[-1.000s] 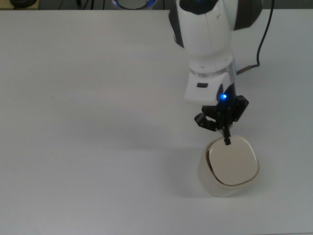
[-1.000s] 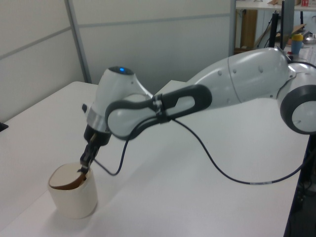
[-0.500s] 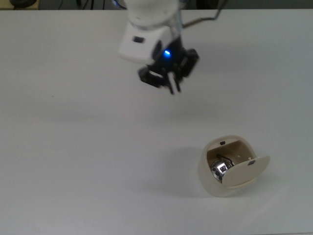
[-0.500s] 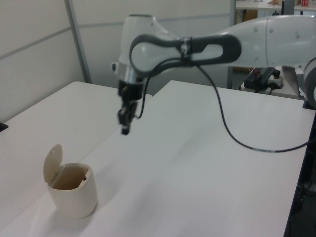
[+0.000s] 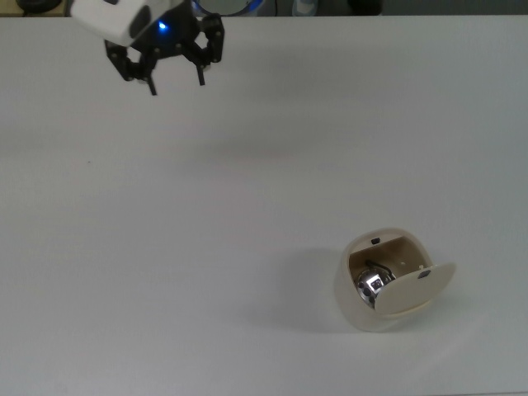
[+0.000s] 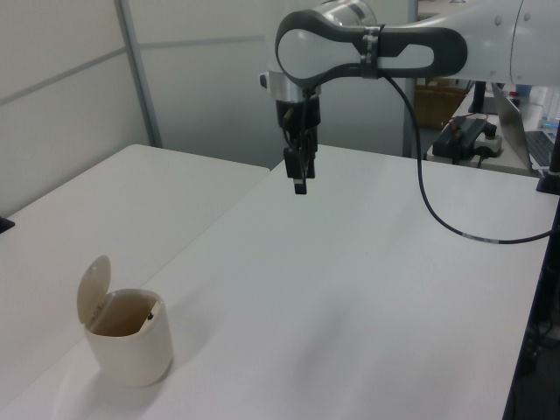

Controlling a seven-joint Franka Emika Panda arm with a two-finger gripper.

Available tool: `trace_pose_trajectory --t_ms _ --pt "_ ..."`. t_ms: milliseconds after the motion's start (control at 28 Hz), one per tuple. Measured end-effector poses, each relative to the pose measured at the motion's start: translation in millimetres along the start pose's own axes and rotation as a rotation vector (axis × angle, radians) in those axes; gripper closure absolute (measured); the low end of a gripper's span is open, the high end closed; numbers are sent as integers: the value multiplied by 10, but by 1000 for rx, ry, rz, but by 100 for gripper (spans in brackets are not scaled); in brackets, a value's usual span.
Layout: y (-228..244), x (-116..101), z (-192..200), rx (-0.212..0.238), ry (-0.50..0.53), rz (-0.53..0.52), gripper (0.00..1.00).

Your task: Open the trash can

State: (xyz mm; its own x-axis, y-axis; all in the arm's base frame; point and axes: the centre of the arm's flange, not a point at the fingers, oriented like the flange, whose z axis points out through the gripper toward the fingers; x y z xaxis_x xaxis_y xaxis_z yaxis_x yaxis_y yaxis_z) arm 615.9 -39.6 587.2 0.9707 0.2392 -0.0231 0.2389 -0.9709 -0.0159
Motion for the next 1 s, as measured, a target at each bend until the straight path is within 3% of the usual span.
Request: trace_pose_trajectory --t_ms 286,536,1000 --pt "324 -204 -107 -10 -8 67 1" --pt "323 -218 -156 -13 0 195 0" --pt "185 -184 -233 -15 15 235 0"
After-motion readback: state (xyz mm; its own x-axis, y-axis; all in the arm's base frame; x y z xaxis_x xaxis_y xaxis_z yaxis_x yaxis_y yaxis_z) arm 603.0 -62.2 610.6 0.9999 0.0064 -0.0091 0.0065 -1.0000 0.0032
